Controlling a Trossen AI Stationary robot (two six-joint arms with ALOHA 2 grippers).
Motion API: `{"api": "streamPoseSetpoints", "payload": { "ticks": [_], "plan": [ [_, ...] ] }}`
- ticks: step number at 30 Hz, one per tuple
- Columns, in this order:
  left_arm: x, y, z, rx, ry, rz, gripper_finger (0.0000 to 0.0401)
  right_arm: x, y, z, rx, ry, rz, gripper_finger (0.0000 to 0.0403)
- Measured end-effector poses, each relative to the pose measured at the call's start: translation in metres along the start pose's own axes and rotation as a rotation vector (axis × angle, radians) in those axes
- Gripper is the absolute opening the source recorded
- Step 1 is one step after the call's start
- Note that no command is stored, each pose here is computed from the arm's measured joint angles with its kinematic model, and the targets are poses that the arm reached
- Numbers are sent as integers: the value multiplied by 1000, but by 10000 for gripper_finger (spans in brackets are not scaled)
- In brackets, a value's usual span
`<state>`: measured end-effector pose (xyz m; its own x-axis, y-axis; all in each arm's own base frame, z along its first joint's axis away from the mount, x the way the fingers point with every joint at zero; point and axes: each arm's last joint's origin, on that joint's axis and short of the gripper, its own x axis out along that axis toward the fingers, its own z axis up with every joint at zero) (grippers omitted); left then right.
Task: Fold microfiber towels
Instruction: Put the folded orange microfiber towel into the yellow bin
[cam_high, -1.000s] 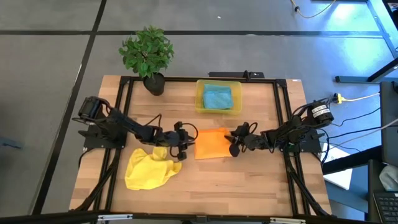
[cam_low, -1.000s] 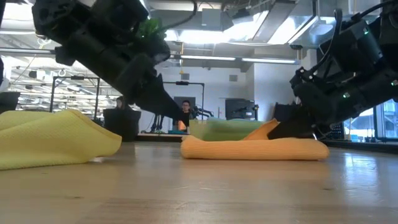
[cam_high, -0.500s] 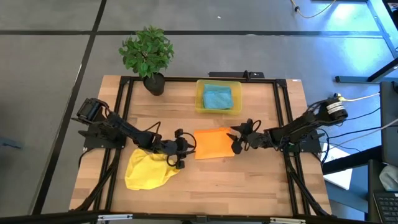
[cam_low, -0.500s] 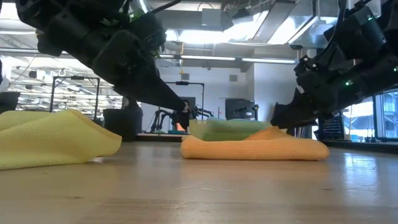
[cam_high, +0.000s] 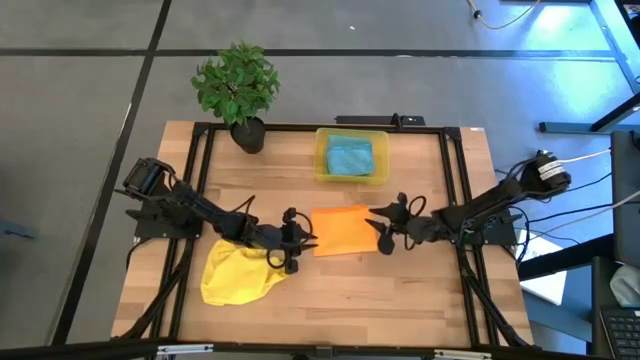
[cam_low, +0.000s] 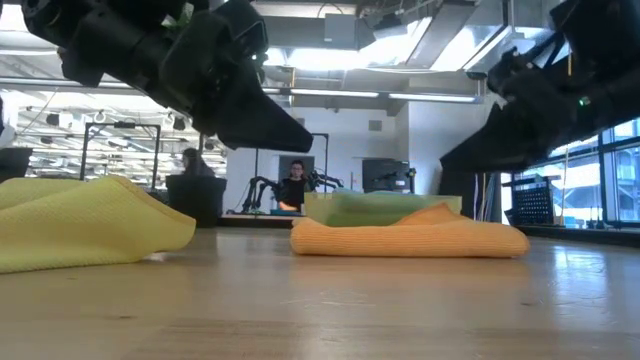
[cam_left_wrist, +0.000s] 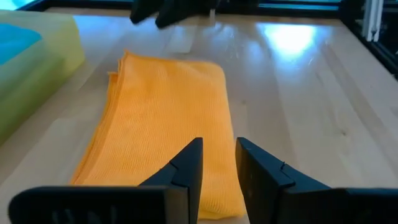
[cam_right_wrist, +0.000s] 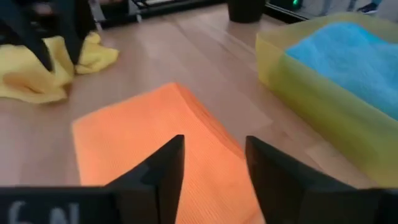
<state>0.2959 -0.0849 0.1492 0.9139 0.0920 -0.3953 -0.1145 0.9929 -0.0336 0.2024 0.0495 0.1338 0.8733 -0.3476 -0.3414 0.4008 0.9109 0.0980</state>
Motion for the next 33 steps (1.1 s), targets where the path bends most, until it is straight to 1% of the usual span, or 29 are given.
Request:
{"api": "streamPoseSetpoints", "payload": {
  "ticks": [6, 9, 11, 13, 19, 22, 25, 27, 30, 33],
  "plan": [
    [-1, -3, 0, 3, -7, -8, 86, 7, 0, -17, 7, 55, -54, 119],
    [-2, -4, 0, 4, -6, -10, 86, 12, -3, -26, 16, 70, -117, 101],
    [-2, -4, 0, 4, -6, -10, 86, 15, -6, -31, 28, 75, -169, 94],
    [-2, -4, 0, 4, -6, -10, 86, 18, -9, -36, 25, 95, -192, 92],
    [-2, -4, -1, 8, 2, -8, 86, 21, -11, -40, 39, 109, -202, 91],
    [-2, -4, -2, 12, 12, -6, 86, 20, -8, -35, 28, 88, -184, 90],
    [-2, -6, -3, 17, 15, -11, 86, 16, 0, -22, 28, 42, -138, 90],
    [-3, -8, -3, 19, 15, -18, 86, 12, 8, -11, 17, 5, -95, 90],
    [-5, -11, -4, 24, 16, -29, 86, 5, 24, 3, -29, -36, -6, 90],
    [-5, -17, -6, 34, 4, -48, 86, -1, 40, 13, -99, -59, 79, 90]
  ]
}}
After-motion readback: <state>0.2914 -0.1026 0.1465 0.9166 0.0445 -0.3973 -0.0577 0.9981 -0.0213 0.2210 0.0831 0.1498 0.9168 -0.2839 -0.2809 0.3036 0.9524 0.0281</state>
